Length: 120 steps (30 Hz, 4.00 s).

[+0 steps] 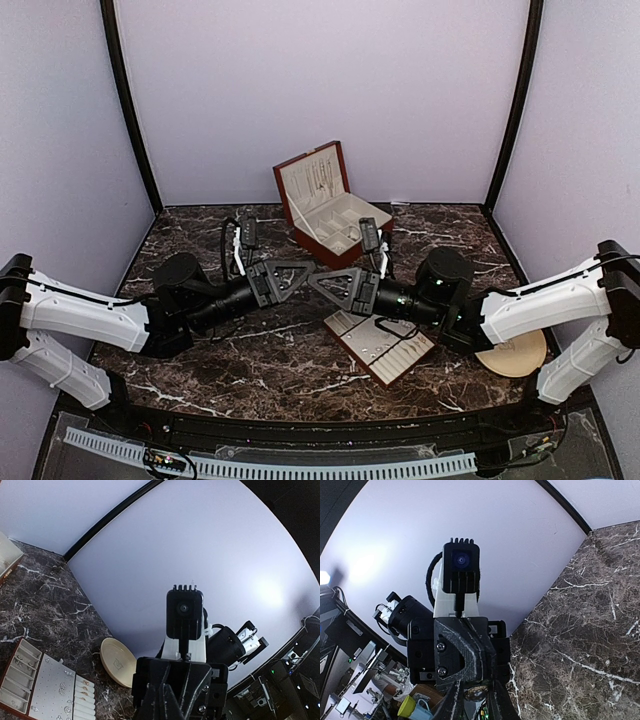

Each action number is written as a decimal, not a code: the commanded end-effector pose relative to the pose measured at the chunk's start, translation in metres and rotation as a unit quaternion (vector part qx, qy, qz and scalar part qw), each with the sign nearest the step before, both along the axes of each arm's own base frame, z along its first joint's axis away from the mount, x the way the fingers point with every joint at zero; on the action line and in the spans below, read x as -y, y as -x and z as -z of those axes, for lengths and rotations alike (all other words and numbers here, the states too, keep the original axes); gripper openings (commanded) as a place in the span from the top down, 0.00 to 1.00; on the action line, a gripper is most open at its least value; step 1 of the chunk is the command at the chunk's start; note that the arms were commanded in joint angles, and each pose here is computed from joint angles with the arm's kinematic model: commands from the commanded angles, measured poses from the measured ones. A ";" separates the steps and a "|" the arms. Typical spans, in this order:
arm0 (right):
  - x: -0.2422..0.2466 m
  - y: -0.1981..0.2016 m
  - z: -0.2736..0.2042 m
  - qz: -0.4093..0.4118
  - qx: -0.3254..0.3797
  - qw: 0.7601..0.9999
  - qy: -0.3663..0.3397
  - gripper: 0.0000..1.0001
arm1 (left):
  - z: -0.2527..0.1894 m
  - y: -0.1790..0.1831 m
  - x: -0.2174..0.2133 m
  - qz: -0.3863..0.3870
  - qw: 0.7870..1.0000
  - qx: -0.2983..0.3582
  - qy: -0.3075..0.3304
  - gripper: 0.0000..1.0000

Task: Organize the mixed jewelry
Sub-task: Pass from the left arm to the right, then insert the earring into the earring holder.

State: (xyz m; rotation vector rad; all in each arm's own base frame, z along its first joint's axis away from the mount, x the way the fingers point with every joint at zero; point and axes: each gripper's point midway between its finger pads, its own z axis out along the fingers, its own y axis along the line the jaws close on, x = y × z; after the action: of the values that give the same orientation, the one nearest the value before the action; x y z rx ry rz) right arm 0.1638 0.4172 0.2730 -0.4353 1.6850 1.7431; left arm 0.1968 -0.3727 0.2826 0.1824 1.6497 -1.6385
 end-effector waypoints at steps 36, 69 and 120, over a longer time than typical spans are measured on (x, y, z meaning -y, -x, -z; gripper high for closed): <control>0.128 -0.031 0.150 0.038 -0.068 0.889 0.451 0.90 | 0.043 -0.070 -0.090 -0.002 0.914 0.064 -0.401 0.33; 0.165 -0.047 0.214 0.008 -0.170 0.764 0.622 0.88 | 0.055 -0.088 -0.123 -0.034 0.887 0.110 -0.448 0.32; 0.160 -0.046 0.224 -0.038 -0.178 0.754 0.632 0.87 | 0.062 -0.089 -0.123 -0.028 0.883 0.106 -0.457 0.32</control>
State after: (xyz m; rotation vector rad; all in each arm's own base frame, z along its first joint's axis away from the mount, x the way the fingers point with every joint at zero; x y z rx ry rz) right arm 0.2080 0.2539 0.0463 -0.7432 3.0060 0.3980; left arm 0.2889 -0.2516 0.2251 0.7240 2.0877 -0.6423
